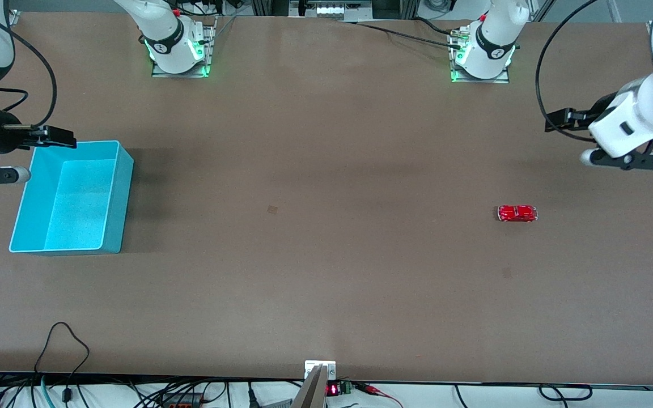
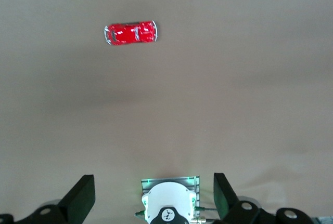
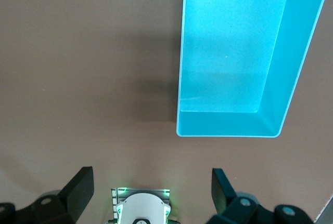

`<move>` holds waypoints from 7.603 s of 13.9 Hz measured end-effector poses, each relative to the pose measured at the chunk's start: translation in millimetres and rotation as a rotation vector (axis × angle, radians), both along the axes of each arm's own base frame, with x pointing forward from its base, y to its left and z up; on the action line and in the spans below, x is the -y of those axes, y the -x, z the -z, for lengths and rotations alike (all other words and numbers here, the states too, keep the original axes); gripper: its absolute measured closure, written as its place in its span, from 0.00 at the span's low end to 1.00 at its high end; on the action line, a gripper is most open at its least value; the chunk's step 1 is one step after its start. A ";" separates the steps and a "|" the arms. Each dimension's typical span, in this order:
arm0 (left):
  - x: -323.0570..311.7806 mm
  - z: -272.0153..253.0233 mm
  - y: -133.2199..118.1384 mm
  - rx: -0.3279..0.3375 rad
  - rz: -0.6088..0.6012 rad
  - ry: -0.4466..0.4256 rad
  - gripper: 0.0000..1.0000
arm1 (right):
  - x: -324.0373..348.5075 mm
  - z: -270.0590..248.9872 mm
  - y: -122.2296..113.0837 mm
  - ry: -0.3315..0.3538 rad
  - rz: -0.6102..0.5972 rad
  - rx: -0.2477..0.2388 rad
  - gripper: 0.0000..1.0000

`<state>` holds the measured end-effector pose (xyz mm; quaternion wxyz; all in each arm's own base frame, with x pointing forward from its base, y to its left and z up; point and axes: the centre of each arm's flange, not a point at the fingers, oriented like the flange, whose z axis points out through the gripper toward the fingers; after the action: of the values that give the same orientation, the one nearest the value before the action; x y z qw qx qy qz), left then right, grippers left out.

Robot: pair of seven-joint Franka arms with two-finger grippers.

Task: Wind red beetle toy and store in blue box

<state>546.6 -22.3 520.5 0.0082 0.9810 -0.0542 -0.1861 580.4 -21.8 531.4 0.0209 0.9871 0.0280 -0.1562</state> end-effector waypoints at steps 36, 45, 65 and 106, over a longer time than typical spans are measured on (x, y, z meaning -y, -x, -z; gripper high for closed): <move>-61.9 339.0 -7.9 0.245 1.457 0.293 0.56 | -4.9 6.2 8.4 0.005 -0.012 -0.078 0.00; -72.1 339.2 -7.7 0.239 1.516 0.306 0.56 | -4.1 6.3 8.5 0.005 -0.011 -0.078 0.00; -158.9 346.7 -2.5 0.247 1.483 0.304 0.33 | -2.0 6.3 8.6 0.003 -0.012 -0.079 0.00; -2.2 -30.9 -15.6 0.453 -0.129 -0.045 0.00 | -43.1 60.0 6.2 -0.152 -0.207 -0.026 0.00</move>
<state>562.2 -20.1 551.4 -0.0142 0.9991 0.0125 0.0387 574.1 21.3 471.4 -0.0381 0.9756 0.1415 -0.1634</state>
